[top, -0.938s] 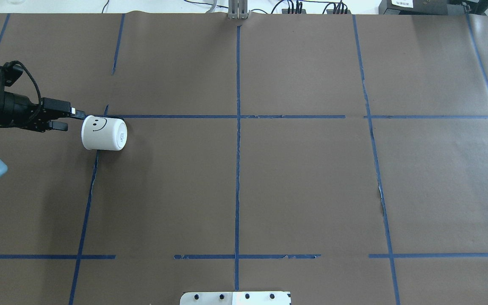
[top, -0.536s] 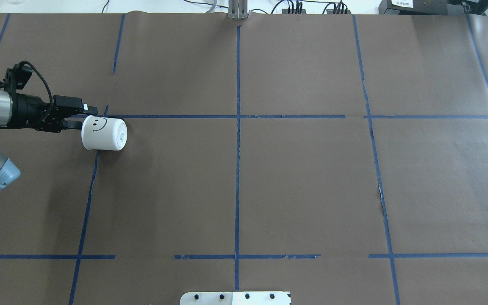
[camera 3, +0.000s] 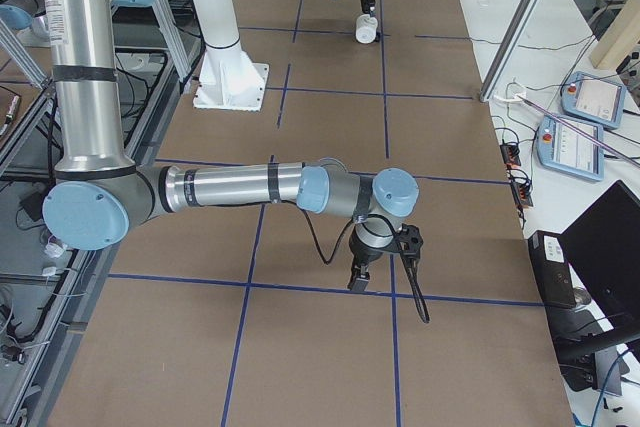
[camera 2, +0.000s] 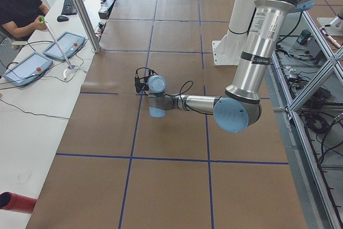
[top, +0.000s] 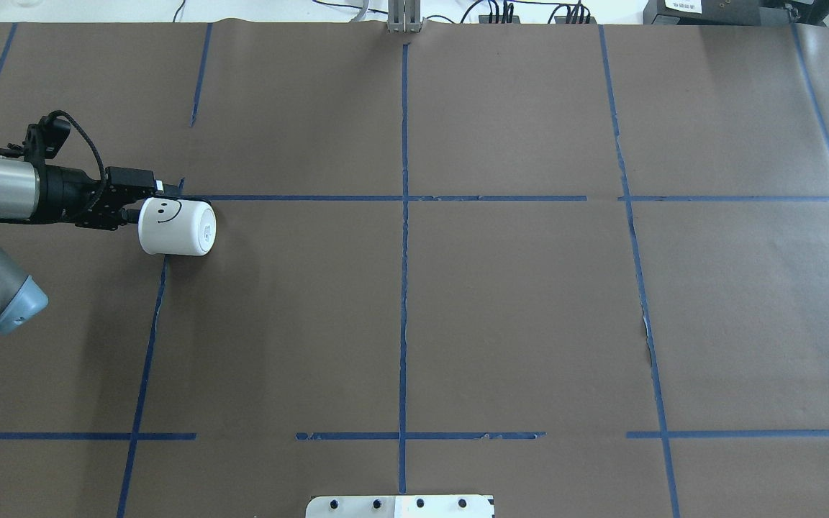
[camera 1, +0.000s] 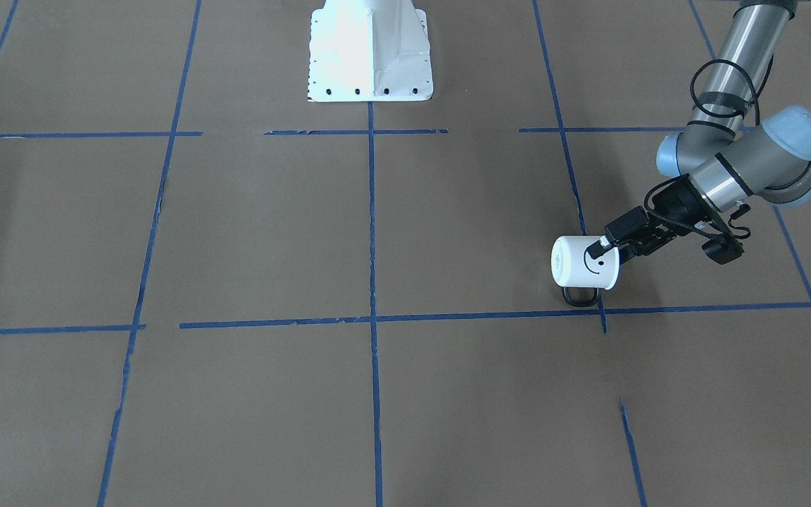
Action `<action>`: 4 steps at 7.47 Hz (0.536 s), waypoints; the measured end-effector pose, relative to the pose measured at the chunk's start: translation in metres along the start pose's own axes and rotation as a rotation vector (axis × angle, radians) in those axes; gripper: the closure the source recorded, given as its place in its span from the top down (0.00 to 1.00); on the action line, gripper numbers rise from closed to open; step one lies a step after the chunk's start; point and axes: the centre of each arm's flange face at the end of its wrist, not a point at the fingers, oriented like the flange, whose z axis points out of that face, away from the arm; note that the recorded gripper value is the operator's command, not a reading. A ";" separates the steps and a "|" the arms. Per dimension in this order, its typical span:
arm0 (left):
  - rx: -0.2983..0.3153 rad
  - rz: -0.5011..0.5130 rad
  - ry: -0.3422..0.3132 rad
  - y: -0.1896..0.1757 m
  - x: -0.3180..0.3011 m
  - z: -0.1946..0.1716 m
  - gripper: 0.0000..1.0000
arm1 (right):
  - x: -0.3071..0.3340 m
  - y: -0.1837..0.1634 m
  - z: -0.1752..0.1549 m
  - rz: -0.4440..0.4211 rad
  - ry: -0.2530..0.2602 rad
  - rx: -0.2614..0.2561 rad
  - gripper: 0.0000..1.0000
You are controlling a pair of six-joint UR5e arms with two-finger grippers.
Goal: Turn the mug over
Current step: 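Reach the left gripper to the sideways white mug and grasp its rim, then lift the mug with the left gripper and carry it toward the table center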
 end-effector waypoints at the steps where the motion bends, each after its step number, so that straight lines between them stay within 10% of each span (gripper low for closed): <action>1: -0.006 -0.001 -0.001 0.002 0.000 0.003 0.69 | 0.000 0.000 0.000 0.000 0.000 0.000 1.00; 4: -0.017 -0.001 0.004 0.005 0.004 0.004 0.22 | 0.000 0.000 0.000 0.000 0.000 0.000 1.00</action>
